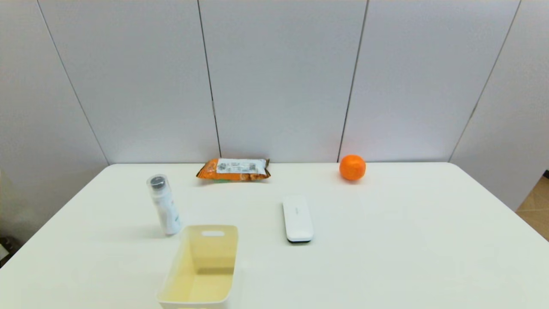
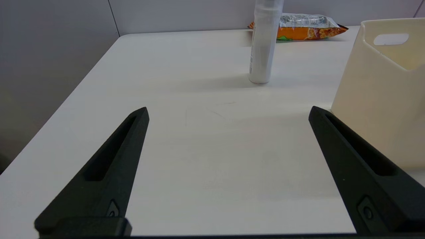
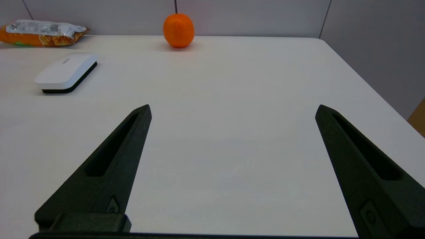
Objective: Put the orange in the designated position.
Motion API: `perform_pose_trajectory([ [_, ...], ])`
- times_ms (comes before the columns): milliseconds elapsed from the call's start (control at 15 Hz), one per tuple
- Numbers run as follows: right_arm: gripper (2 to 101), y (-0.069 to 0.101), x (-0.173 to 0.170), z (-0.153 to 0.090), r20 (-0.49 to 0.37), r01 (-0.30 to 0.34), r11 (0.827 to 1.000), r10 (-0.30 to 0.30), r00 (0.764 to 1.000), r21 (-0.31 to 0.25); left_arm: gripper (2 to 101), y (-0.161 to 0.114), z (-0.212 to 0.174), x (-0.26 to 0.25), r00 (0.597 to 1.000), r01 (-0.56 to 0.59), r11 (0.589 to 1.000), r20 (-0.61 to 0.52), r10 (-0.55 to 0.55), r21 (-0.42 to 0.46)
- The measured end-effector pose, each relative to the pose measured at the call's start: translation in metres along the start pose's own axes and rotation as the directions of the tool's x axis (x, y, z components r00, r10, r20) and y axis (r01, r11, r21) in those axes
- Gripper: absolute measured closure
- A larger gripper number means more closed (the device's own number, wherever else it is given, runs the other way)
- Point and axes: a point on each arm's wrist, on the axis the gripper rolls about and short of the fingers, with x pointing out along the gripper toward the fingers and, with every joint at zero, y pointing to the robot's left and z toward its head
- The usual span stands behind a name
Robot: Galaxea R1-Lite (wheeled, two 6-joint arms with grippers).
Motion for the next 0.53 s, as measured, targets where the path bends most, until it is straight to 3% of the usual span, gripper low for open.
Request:
perform_pose_trajectory([
  [533,4.3,0.0,0.0,0.0,0.0,0.0,1.0,0.0,1.0,-0.001,5.3,0.0,0.0,0.0,1.0,0.0,1.0,0.0,0.0,0.0],
])
